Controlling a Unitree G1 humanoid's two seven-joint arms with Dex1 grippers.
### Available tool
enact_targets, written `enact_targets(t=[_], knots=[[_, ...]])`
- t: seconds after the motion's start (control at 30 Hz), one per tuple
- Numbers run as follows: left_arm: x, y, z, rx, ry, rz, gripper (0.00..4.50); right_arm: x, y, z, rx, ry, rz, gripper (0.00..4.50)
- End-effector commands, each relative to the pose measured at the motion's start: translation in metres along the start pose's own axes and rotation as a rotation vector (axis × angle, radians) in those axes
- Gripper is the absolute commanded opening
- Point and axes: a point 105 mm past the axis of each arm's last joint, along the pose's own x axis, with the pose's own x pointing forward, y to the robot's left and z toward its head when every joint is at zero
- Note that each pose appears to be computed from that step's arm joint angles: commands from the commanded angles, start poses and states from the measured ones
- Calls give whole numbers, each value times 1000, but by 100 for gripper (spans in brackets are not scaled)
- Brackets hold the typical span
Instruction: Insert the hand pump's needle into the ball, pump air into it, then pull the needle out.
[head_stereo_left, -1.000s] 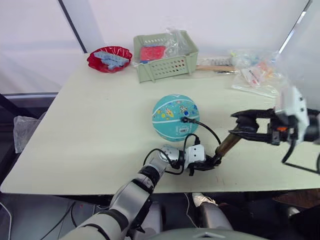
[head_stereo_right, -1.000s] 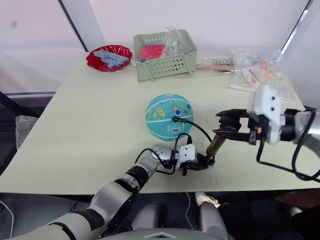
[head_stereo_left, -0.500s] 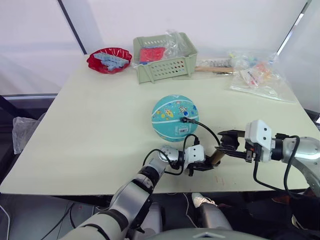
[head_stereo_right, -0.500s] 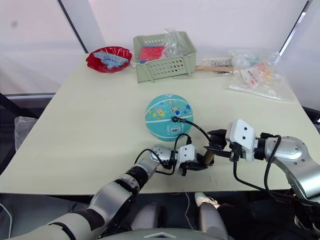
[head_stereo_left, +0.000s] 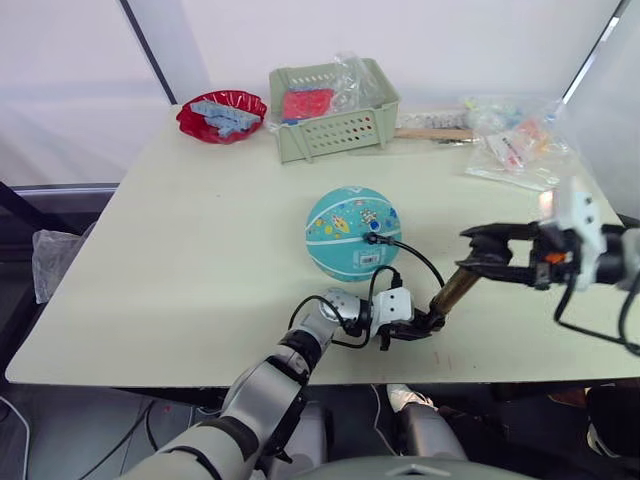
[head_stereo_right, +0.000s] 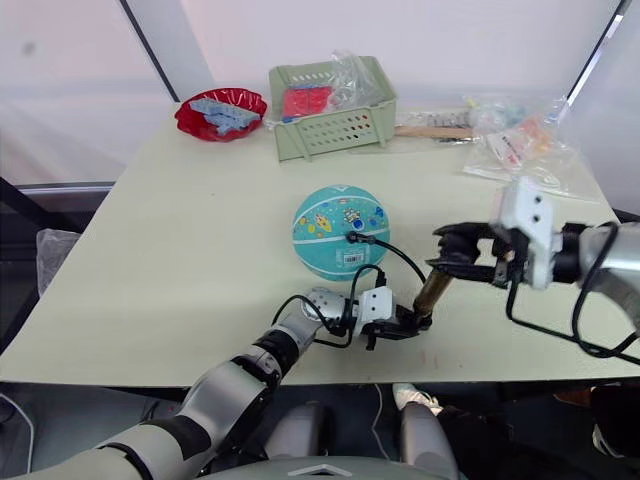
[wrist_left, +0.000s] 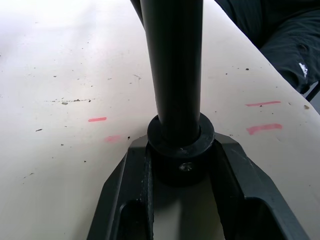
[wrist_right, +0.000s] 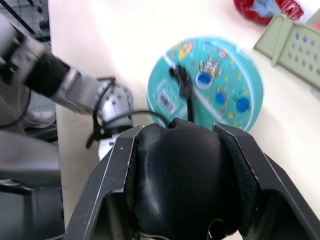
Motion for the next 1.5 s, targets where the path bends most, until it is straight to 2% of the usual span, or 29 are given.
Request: enact_targets(t=[0.03,0.17,0.3,0.4,0.57,0.67,0.87,1.1,1.33,1.5], knots=[[-15,-36,-60,-165,200,-72,108,-26,-6,46,-86,-96,-59,166],[-14,-36,-59,-162,199,-75,108,-35,-5,58,-76,-105,-57,166],[-13,-36,-58,-161,199,-76,108,-35,-4,55,-66,-79,-63,166],[-13,-36,-58,-161,200,-76,108,-28,-2,40,-53,-36,-60,166],[-13,-36,-58,-162,196,-75,108,-14,2,-2,-20,45,-60,166],[-13,-36,-58,-164,195,-75,108,-2,6,-17,-4,33,-54,165],[-13,-37,-59,-166,197,-72,108,23,12,-68,34,65,-85,165],[-12,-37,-59,-168,195,-69,108,41,22,-103,33,97,-98,165],[-10,-40,-59,-172,191,-73,108,38,15,-94,1,71,-115,165],[-8,-41,-58,-171,187,-75,108,16,0,-41,-63,-23,-91,165]])
